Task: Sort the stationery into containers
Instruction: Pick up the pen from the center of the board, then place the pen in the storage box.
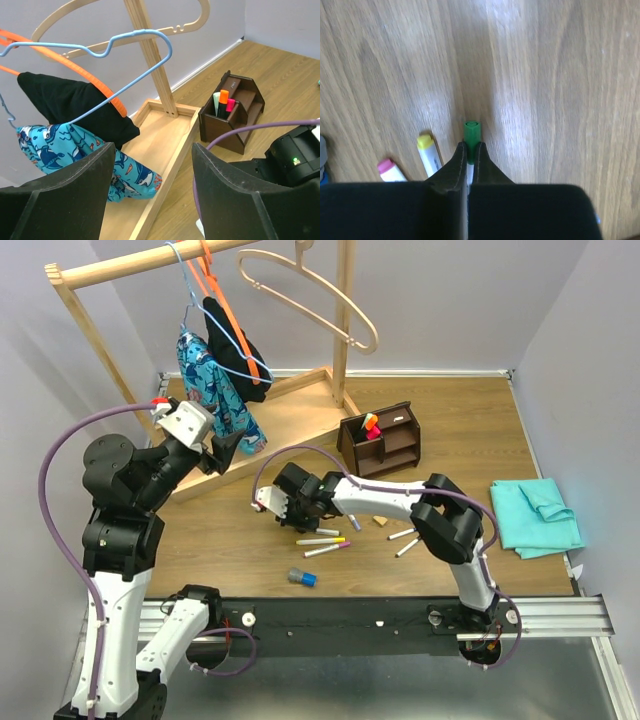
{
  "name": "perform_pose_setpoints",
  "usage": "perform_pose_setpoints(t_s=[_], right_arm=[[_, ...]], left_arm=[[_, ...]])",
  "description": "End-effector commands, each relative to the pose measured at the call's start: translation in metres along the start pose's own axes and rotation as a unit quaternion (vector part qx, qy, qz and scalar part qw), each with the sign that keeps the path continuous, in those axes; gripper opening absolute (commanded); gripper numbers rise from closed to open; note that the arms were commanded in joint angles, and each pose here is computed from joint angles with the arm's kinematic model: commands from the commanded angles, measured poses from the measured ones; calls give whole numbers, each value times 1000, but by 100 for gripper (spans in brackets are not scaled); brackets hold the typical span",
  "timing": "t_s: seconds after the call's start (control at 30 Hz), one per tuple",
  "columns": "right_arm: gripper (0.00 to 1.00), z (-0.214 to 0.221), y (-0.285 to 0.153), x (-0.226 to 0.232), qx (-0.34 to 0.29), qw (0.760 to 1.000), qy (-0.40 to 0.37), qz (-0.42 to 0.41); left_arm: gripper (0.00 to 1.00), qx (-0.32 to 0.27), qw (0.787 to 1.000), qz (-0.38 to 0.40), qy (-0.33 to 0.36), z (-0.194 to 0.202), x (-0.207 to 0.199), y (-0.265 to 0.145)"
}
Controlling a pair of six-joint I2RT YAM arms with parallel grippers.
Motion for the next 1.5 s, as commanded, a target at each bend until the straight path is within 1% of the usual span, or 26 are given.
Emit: perform_pose_setpoints(t_s=[0.0,0.07,0.1,0.17,0.2,0.23,0.27,0.3,0.33,0.4,0.43,0.5,0.57,0.6,0.63,0.7,0.73,0.8,0.83,1.03,1.07,1.13,1.2,1.27,1.4,1.47], right_arm=[[1,-18,-56,-9,-43,998,8,47],[1,-24,-78,-12,-74,996,20,50],[1,-27,-99,-17,-100,993,35,60],[1,-24,-115,-19,-125,989,54,51],[1,-17,-128,-32,-138,985,77,62],[1,-15,-144,-36,-163,979,102,71],[1,-12,-155,-41,-181,973,119,75],[1,0,-167,-55,-203,965,147,80],[1,-3,-191,-62,-250,950,157,101],[1,17,-203,-70,-276,937,177,120],[1,14,-217,-77,-314,922,174,147],[1,25,-233,-79,-341,904,182,185],[1,21,-248,-85,-381,879,183,220],[1,27,-248,-89,-386,871,189,239],[1,23,-254,-95,-408,855,188,259],[1,28,-252,-103,-413,842,198,286],[1,26,-257,-110,-430,828,195,303],[1,29,-255,-119,-434,816,200,325],[1,29,-257,-124,-443,806,197,339],[1,40,-256,-149,-456,772,197,396],[1,43,-249,-154,-452,772,202,398],[1,47,-250,-164,-461,762,204,407],[1,52,-241,-175,-458,761,208,410],[1,51,-238,-182,-472,752,215,407],[1,58,-216,-197,-474,755,223,395],[1,58,-214,-202,-485,748,219,397]], left_arm=[[71,-5,999,33,12,-5,-2,6],[71,-5,999,49,21,-2,-4,7],[71,-12,997,67,30,-2,-9,5],[72,-7,995,84,49,8,-11,5],[72,-7,993,99,59,10,-15,4],[72,8,992,110,57,20,-17,4],[72,13,990,118,79,25,-17,4],[72,19,988,127,84,29,-18,4],[72,32,986,138,83,37,-21,4],[72,38,982,153,101,44,-23,7],[72,46,981,159,101,49,-24,8],[72,61,975,182,110,58,-31,14],[72,90,968,210,109,68,-42,18],[72,108,961,227,118,76,-45,24],[72,135,954,246,109,84,-51,22],[73,160,942,277,98,97,-60,28],[73,172,937,288,91,106,-64,28],[73,181,930,308,88,114,-72,30],[73,191,926,316,82,121,-76,30],[73,211,913,343,63,136,-88,38],[73,214,912,344,60,138,-89,39],[73,222,908,351,53,145,-92,44],[73,229,904,359,40,150,-97,48],[73,230,901,367,34,154,-102,52],[73,241,894,377,20,163,-109,57],[72,243,894,377,12,164,-111,60]])
Point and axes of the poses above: each gripper's point midway between its finger pads, its own y axis out along the fingers, its own x axis along the line the jaws close on, z = x × y, the point moved 7 cm from there along -y, back along the fingers, and after that the axes turned 6 degrees about -y, right-handed, at the moved point
